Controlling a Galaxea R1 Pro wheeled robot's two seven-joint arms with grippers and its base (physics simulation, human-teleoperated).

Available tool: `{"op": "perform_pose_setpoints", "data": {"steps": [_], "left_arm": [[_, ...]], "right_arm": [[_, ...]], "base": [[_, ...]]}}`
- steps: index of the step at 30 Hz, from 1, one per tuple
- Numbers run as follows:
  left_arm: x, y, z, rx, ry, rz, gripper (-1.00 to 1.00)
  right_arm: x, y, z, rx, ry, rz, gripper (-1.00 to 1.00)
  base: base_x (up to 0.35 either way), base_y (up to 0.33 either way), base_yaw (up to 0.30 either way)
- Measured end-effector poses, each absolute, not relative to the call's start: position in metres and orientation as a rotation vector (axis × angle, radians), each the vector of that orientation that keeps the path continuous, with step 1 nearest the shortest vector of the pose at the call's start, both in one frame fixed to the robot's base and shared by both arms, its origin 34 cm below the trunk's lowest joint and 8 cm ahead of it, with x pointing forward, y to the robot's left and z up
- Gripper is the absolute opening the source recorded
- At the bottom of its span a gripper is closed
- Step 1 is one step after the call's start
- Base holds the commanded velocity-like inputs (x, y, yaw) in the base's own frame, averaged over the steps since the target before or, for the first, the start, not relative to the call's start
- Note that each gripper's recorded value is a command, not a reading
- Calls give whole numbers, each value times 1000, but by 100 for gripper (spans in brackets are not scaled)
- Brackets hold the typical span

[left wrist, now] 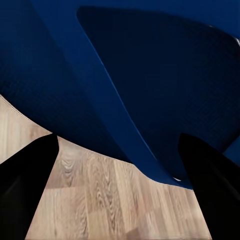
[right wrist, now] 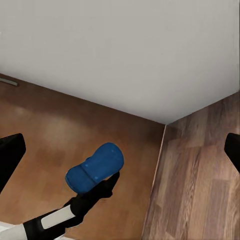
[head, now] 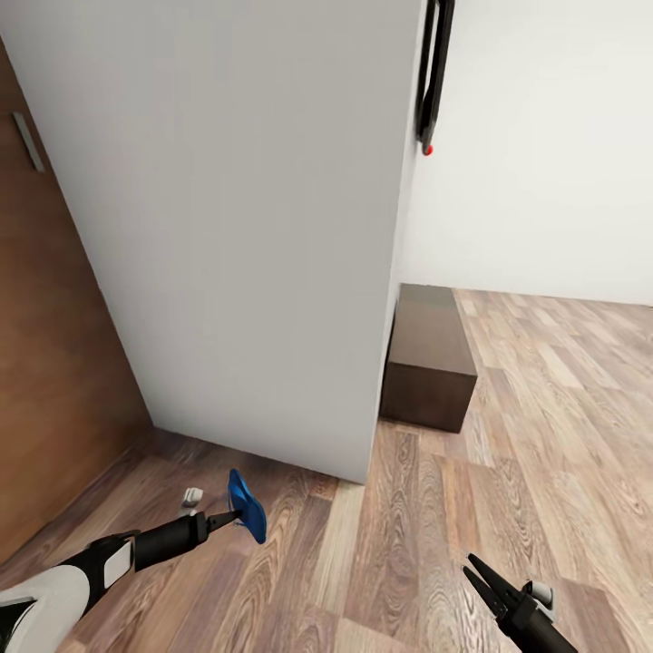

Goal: In the bedroom, move the book from the bed onto either nightstand, and place the two sandals side by side next to the bed.

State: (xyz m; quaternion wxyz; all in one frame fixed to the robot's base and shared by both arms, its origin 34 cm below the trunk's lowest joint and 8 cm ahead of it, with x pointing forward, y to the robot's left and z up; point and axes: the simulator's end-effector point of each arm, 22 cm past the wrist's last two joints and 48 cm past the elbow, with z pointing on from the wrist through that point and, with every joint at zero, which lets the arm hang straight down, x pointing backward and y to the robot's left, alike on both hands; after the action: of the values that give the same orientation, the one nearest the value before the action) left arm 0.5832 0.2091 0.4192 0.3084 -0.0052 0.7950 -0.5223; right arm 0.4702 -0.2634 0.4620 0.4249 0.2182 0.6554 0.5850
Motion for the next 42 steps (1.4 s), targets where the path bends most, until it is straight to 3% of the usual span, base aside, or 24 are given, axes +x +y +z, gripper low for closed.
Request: {"op": "perform_pose_setpoints", "data": {"steps": [42], "left_arm": [[583, 204, 419, -11, 2099, -1388, -100]], "right_arm": [[470, -264, 462, 548, 1640, 1461, 100]], "base": [[0, 0, -260]]}}
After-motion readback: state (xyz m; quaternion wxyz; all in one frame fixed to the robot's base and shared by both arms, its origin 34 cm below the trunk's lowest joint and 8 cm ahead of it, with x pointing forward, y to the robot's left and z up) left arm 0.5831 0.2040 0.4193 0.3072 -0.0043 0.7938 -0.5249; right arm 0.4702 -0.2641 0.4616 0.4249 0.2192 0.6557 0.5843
